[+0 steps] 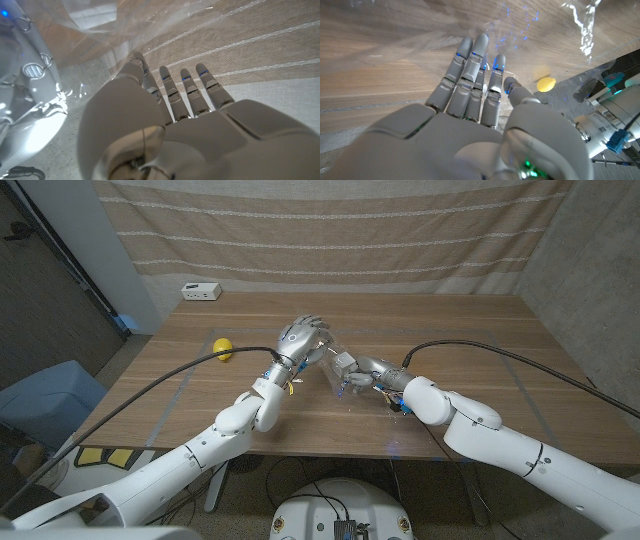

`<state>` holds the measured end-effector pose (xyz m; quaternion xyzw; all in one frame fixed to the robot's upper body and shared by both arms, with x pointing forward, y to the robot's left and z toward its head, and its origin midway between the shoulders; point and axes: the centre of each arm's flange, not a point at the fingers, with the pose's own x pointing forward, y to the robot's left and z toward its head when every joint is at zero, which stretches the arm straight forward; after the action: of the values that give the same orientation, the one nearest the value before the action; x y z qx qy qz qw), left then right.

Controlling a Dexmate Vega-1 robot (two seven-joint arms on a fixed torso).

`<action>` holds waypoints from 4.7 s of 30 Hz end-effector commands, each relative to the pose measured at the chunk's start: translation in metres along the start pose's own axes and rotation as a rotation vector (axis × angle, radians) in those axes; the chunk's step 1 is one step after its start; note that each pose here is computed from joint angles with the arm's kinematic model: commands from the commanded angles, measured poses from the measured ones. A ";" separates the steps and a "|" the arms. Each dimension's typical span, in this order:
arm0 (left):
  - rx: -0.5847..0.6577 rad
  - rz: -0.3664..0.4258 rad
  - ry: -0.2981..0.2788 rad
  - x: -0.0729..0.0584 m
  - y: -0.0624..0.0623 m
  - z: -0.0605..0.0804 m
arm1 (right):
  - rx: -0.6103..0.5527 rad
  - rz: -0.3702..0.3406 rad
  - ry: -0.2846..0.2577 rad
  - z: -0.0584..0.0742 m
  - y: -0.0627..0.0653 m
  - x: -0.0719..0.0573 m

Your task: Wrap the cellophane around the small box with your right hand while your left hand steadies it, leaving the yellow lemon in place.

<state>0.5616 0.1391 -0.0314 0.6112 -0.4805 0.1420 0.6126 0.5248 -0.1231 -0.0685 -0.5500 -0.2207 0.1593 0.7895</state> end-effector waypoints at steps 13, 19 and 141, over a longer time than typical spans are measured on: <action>-0.055 -0.184 -0.141 0.020 -0.046 0.039 | 0.420 -0.280 -0.101 -0.039 -0.040 -0.039; -0.047 -0.208 -0.148 0.023 -0.049 0.042 | 0.588 -0.346 -0.176 -0.049 -0.046 -0.046; -0.053 -0.323 -0.118 0.058 -0.070 0.056 | 0.820 -0.205 -0.133 -0.093 -0.064 -0.055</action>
<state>0.6232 0.0500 -0.0403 0.6713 -0.4155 -0.0094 0.6137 0.5292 -0.2654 -0.0896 -0.3301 -0.0356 0.0965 0.9383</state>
